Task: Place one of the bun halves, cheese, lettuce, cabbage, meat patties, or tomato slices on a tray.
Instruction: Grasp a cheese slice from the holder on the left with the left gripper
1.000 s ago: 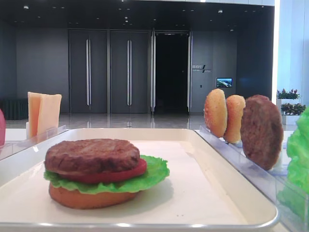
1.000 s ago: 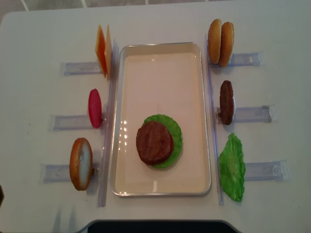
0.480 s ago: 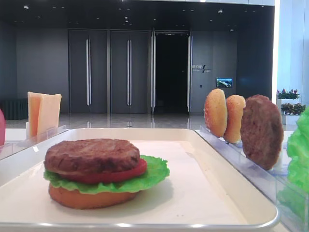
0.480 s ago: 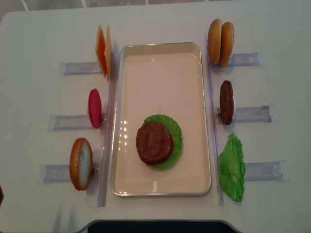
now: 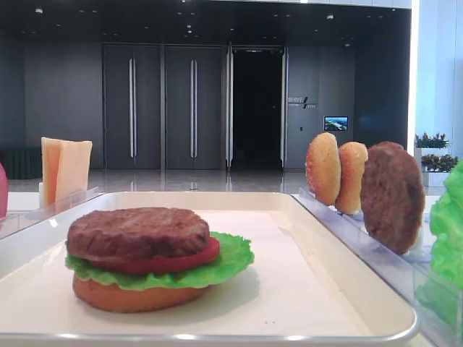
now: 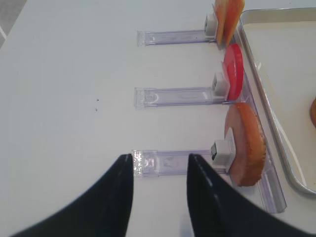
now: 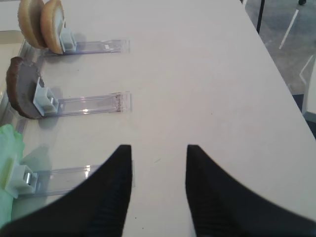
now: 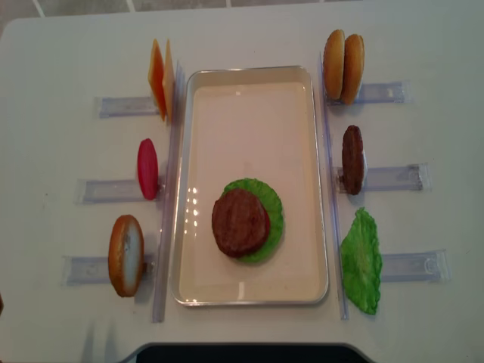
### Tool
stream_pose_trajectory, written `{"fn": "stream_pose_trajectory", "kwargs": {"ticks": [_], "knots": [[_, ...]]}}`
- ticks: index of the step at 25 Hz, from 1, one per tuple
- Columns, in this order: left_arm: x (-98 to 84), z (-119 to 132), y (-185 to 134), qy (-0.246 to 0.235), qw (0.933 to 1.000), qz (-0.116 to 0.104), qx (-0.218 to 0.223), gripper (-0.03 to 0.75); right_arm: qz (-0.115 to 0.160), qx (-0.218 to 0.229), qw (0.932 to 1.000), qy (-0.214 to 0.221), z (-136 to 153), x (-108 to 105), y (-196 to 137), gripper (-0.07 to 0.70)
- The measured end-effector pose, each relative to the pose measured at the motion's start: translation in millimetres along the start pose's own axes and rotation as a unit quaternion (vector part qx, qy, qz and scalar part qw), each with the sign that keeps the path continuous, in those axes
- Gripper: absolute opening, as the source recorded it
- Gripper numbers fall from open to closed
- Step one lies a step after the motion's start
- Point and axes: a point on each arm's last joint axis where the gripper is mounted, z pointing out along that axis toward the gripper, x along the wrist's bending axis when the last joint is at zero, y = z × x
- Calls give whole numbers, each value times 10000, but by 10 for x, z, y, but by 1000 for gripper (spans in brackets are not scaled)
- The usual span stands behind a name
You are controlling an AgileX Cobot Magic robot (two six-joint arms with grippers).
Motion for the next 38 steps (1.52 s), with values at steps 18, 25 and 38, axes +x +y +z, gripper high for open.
{"fn": "stream_pose_trajectory", "kwargs": {"ticks": [18,25,38], "knots": [[10,68,327,74,9986,-223,481,384,0,0,10000,0,0,0,0,286],[-14,469,855,143,9890,-321,1437,385,0,0,10000,0,0,0,0,286],[-120,1605,1850,100,9669,-286,2533,400,0,0,10000,0,0,0,0,286]]}}
